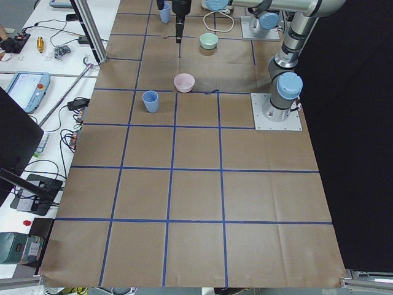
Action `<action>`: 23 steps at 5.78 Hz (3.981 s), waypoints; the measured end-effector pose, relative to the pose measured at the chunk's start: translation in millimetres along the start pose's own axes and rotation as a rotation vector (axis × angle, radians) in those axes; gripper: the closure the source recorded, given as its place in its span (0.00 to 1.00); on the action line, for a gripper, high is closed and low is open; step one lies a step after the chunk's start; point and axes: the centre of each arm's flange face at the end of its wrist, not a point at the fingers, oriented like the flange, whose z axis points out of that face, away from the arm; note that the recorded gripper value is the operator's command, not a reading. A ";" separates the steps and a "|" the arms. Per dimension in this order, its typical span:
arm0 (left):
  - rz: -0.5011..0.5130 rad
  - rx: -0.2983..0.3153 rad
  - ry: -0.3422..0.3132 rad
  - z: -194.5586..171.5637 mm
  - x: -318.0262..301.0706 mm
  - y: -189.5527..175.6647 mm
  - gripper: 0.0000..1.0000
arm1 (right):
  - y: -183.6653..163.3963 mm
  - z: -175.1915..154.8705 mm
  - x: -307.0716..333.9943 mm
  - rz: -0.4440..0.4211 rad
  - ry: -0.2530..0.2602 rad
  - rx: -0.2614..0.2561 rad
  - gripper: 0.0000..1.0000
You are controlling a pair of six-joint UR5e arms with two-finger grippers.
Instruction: Stack blue cups with both arms
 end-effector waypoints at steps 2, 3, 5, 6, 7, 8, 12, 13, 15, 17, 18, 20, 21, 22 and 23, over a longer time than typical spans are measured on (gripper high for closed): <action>0.020 0.003 -0.007 85.7 -30.1 -54.7 0.01 | -55.6 23.2 64.5 -0.076 0.006 0.067 0.00; 0.063 -0.004 -0.011 140.9 -41.0 -72.5 0.01 | -89.7 34.6 107.5 -0.115 0.014 0.084 0.00; 0.094 0.008 -0.017 236.6 -58.9 -87.0 0.04 | -158.5 60.0 164.6 -0.136 0.024 0.080 0.00; 0.103 -0.005 -0.016 271.1 -62.1 -89.4 0.53 | -174.8 81.5 176.2 -0.133 0.020 0.054 0.00; 0.108 -0.011 -0.016 293.3 -62.7 -91.5 0.78 | -186.8 107.0 184.0 -0.130 0.010 0.033 0.00; 0.105 -0.013 -0.028 300.9 -63.5 -92.3 0.90 | -196.0 136.3 191.3 -0.136 0.000 0.012 0.00; 0.100 0.004 -0.105 285.3 -55.4 -99.8 0.90 | -181.9 220.2 192.4 -0.161 -0.009 -0.015 0.59; 0.087 0.031 -0.098 269.6 -25.7 -109.4 0.90 | -179.3 222.5 192.0 -0.159 -0.006 -0.017 0.89; -0.025 0.075 -0.060 253.6 89.9 -121.0 0.90 | -177.5 220.5 191.5 -0.152 -0.008 -0.020 0.92; -0.182 0.116 -0.003 258.3 206.0 -116.8 0.90 | -178.7 198.0 191.3 -0.145 0.000 0.005 0.92; -0.197 0.116 0.028 266.9 247.9 -105.3 0.89 | -171.8 153.7 187.1 -0.133 0.007 0.025 0.92; -0.154 0.089 0.047 284.3 285.0 -83.5 0.02 | -136.5 55.2 173.3 -0.100 0.003 0.011 0.92; -0.135 0.078 0.039 287.7 286.5 -79.4 0.02 | -125.0 34.8 170.0 -0.094 0.001 0.005 0.92; -0.103 0.074 0.034 282.5 285.2 -77.4 0.02 | -121.8 31.6 168.3 -0.088 -0.004 0.000 0.92; -0.078 0.066 0.029 259.5 281.4 -74.7 0.02 | -120.8 32.1 167.4 -0.082 -0.008 -0.004 0.92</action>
